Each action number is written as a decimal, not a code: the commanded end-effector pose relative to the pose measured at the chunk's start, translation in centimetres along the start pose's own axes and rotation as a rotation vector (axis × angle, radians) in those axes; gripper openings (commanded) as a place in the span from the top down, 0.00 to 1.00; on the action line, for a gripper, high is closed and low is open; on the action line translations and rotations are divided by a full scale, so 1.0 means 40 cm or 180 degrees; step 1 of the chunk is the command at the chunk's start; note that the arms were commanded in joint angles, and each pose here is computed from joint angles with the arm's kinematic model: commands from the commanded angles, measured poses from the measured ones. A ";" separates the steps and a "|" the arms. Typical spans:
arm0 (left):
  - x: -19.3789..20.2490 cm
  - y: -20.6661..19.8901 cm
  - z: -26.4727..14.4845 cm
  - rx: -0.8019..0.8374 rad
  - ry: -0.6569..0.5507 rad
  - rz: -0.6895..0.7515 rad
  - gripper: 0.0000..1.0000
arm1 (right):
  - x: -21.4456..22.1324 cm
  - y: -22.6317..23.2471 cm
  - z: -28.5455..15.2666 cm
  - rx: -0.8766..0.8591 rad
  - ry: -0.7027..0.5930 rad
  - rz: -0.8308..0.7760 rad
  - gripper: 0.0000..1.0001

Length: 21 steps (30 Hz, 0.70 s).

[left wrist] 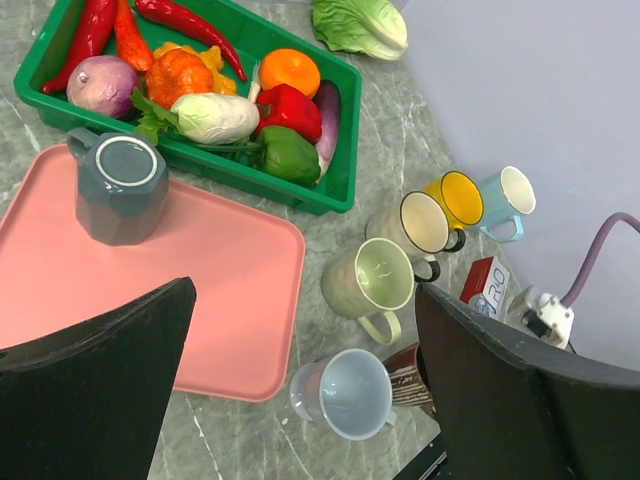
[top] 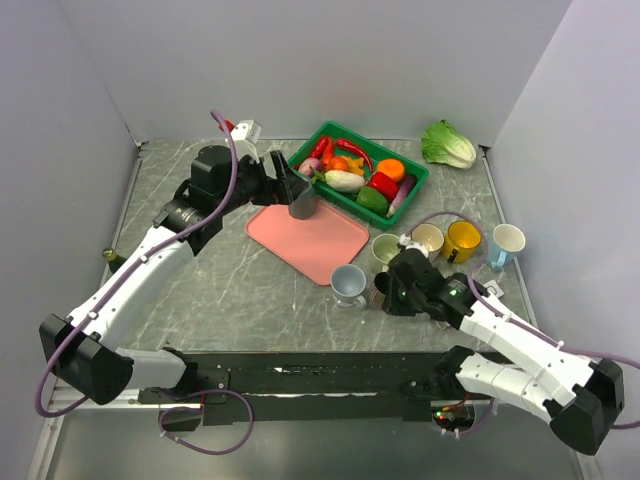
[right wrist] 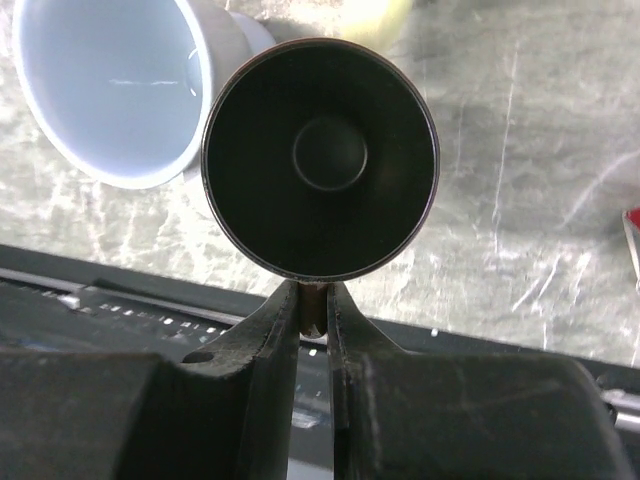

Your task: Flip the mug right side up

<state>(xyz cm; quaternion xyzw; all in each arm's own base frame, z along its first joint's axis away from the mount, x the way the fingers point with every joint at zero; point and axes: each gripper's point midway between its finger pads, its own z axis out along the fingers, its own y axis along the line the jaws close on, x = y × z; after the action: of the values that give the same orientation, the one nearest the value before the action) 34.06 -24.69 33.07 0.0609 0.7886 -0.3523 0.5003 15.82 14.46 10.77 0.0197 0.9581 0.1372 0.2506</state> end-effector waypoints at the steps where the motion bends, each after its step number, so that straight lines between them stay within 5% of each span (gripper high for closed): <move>1: -0.029 -0.010 -0.028 -0.0005 -0.0140 0.0026 0.04 | -0.044 0.020 0.017 0.0058 -0.0375 -0.0076 1.00; 17: -0.022 0.006 -0.031 -0.0106 -0.0087 0.0153 0.04 | 0.045 -0.003 0.111 0.0515 -0.0193 -0.0181 0.99; 18: -0.022 0.007 -0.031 -0.0104 -0.0080 0.0161 0.04 | 0.049 0.000 0.110 0.0494 -0.0160 -0.0176 0.91; 19: -0.017 0.009 -0.031 -0.0111 -0.0067 0.0160 0.04 | 0.050 0.001 0.109 0.0487 -0.0139 -0.0220 0.72; 21: -0.015 0.011 -0.031 -0.0119 -0.0061 0.0157 0.04 | 0.050 0.003 0.103 0.0489 -0.0124 -0.0233 0.56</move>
<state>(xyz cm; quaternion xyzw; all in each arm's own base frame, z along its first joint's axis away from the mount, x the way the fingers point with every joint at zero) 34.03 -24.04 32.00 0.0632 0.8020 -0.3289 0.4946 16.03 15.98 6.63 -0.0036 0.9616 0.0594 0.2680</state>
